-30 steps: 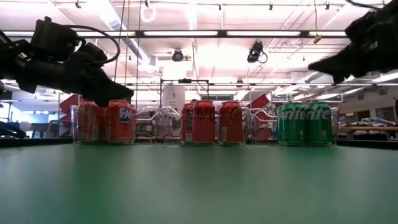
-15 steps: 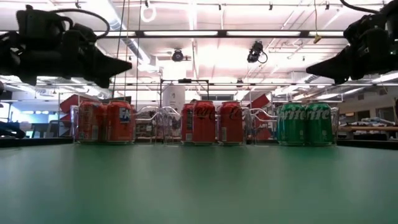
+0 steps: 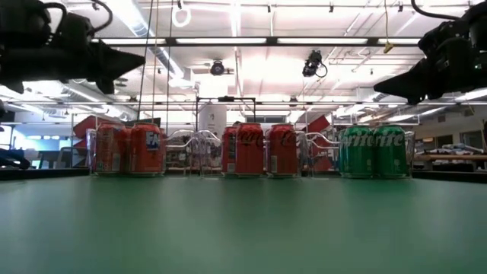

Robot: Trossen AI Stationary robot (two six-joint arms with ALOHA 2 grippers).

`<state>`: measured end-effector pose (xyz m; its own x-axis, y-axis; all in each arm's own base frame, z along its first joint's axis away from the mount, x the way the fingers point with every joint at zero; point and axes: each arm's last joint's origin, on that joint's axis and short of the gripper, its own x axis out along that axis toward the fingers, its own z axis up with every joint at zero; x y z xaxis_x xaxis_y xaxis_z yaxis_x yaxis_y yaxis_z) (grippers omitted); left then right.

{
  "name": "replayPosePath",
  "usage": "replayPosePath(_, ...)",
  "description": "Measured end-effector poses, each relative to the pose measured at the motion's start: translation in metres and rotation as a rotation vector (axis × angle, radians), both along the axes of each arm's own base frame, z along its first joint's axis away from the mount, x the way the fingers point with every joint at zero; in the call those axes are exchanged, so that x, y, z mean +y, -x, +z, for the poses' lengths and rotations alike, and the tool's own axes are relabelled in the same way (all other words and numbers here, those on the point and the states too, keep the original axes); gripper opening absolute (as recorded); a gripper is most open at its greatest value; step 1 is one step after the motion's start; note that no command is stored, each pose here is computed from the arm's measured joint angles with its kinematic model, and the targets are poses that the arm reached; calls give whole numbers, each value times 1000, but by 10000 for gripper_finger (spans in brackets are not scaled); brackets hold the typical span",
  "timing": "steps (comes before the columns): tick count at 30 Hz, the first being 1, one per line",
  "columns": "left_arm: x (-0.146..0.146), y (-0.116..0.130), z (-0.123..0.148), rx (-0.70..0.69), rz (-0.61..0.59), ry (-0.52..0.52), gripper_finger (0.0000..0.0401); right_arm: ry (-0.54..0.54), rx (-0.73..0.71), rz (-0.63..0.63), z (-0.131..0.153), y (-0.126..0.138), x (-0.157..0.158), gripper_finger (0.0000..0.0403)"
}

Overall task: Sort soda cans
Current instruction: Return to Home Position

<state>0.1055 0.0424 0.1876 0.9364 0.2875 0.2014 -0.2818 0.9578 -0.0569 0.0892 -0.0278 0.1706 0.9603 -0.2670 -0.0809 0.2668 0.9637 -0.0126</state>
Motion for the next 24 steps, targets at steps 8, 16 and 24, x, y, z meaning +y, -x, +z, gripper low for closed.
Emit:
replayPosePath(8, -11, 10, 4, -58, -12, -11, 1, 7, 22, -24, 0, 1, -2, 0)
replayPosePath(16, -19, 13, -4, 6, -34, 6, 1, -31, 77, -20, -1, 5, -4, 0)
replayPosePath(24, -22, 12, -3, -9, -85, 27, 1, -2, -12, 22, 1, 2, -6, 0)
